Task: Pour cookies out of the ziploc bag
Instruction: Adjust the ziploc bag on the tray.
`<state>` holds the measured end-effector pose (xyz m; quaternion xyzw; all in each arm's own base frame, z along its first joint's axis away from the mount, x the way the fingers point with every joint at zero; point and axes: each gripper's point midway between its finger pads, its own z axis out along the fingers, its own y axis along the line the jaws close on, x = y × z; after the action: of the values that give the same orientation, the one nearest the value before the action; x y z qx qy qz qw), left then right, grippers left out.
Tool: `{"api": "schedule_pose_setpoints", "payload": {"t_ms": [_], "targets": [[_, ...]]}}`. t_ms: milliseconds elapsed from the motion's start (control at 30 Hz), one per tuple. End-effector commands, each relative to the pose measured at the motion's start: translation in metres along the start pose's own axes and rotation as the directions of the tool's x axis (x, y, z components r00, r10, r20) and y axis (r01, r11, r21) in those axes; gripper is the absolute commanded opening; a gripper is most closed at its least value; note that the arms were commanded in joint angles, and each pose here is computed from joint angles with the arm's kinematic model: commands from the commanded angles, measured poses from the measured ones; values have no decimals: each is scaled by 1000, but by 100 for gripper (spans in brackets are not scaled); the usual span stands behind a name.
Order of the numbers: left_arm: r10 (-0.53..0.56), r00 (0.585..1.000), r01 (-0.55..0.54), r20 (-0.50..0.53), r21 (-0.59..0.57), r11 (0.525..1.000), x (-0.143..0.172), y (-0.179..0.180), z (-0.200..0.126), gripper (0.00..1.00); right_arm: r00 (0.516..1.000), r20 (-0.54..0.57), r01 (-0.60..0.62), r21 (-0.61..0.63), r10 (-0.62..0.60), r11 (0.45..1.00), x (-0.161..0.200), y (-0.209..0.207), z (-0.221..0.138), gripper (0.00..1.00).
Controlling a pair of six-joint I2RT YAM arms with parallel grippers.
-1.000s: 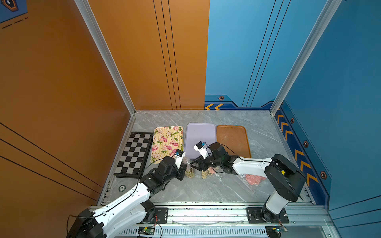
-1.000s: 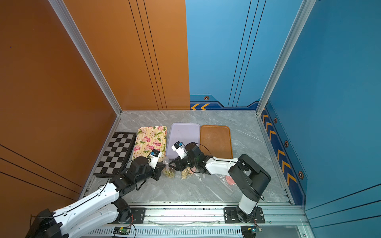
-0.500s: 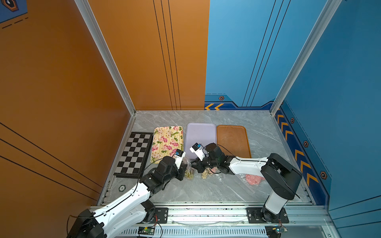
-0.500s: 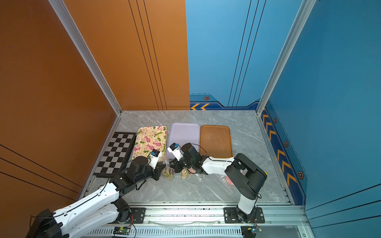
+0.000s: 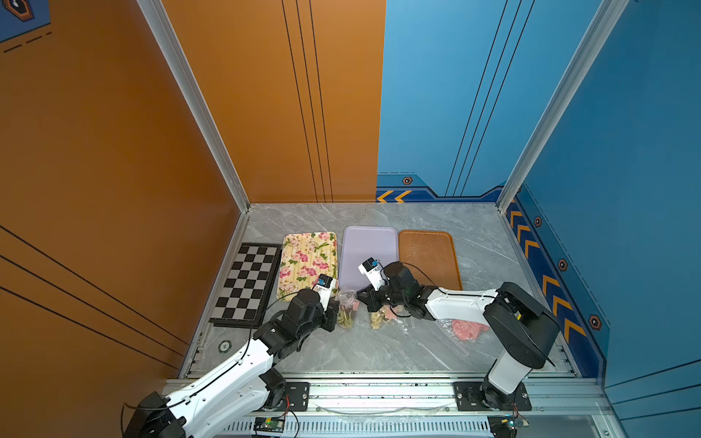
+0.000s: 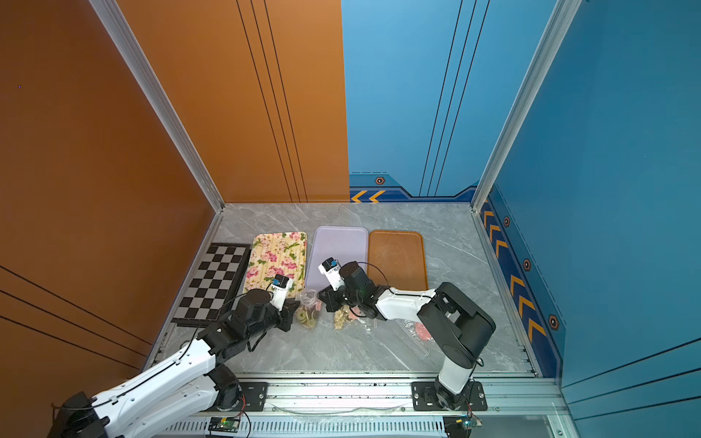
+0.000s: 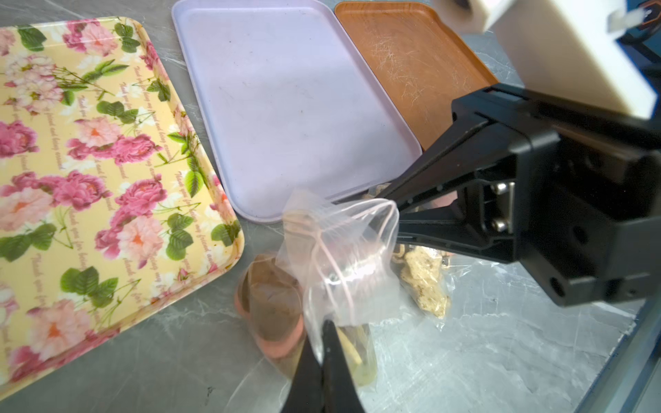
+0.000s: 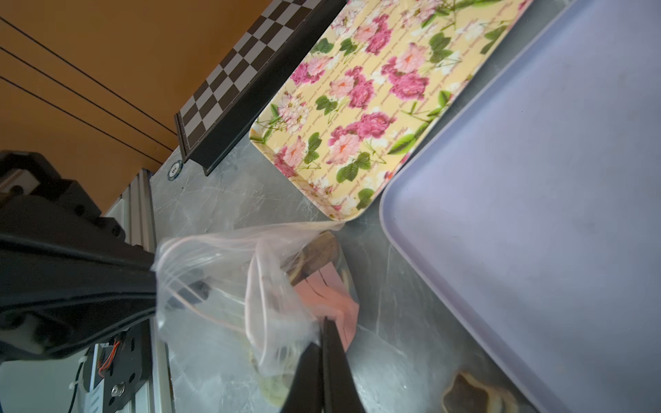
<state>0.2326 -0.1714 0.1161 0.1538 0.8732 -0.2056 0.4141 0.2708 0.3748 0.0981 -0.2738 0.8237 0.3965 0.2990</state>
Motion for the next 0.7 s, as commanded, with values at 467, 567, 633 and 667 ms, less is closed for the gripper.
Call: {"api": "schedule_pose_setpoints", "payload": {"t_ms": [467,567,633,667], "targets": [[-56,998,56,-4,18,998,9,0,-9,0,973,55,-229,174,223,958,-3,-62,-17,11],[-82,997,82,-2,9,997,10,2,-10,0,974,63,-224,165,217,960,-6,-59,-20,28],[-105,994,105,-3,-4,994,10,4,-9,0,975,84,-215,161,204,963,-9,-56,-26,35],[-119,993,119,-1,-15,993,10,5,-10,0,975,96,-212,165,199,963,-11,-56,-29,39]]}}
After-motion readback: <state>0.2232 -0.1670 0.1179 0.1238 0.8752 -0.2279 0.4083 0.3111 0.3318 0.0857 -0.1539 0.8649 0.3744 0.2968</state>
